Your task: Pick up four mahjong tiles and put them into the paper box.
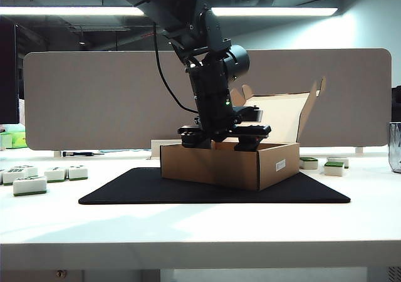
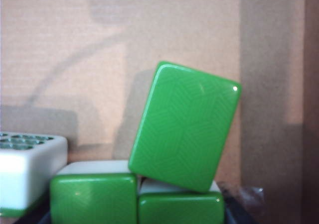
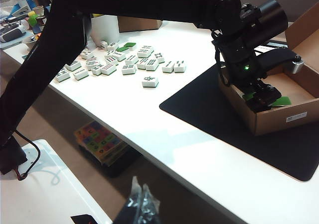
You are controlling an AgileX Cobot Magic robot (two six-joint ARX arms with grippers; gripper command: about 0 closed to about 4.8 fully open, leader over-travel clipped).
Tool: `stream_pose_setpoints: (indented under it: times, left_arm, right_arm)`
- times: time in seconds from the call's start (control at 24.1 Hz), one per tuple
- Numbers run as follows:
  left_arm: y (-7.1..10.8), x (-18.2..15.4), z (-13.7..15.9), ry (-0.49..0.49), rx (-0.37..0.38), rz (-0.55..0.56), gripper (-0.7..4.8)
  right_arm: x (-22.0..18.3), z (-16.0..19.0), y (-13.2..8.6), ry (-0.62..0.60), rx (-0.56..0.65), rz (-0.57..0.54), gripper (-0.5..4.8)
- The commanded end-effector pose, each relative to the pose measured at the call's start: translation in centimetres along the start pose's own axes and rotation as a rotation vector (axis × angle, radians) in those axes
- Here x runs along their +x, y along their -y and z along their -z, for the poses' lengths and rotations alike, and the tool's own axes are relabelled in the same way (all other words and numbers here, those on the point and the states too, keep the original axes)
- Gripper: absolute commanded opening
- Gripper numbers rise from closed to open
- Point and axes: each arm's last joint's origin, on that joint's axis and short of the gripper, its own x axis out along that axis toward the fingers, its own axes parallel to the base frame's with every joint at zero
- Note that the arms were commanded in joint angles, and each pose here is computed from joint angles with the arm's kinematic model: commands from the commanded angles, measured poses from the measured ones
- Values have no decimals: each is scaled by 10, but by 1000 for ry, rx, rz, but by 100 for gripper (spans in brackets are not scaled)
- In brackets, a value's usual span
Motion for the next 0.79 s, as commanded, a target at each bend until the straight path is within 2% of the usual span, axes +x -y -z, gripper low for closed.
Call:
stream_pose_setpoints:
  times: [0.04, 0.37, 0.41, 0.54, 0.58, 0.66, 0.7, 0.75, 0.79]
  left_arm:
    - [1, -17, -2, 13, 5, 3, 382]
    - [-5, -80, -4, 47, 2, -5, 381]
    - [-11, -100, -1, 46, 12, -14, 379]
    - [-29, -137, 4, 64, -22, -31, 360]
    - [-35, -149, 6, 77, -36, -39, 343]
    - [-50, -173, 10, 115, -67, -56, 261]
    - [-65, -197, 16, 153, -100, -78, 174]
    - [-79, -217, 23, 181, -133, -100, 110]
    - [-86, -227, 26, 195, -149, -112, 85]
  right_arm:
    - [-2, -1, -2, 21, -22, -1, -1]
    - [-2, -1, -2, 21, -23, 0, -1]
    - [-2, -1, -2, 21, -23, 7, -1]
    - [-2, -1, 0, 18, -21, 68, -1]
    - [-2, -1, 0, 18, -21, 89, -1]
    - [-2, -1, 1, 17, -21, 107, -1]
    - [-2, -1, 1, 17, -21, 108, -1]
    - [-2, -1, 1, 17, -21, 108, -1]
    - [-2, -1, 1, 17, -21, 109, -1]
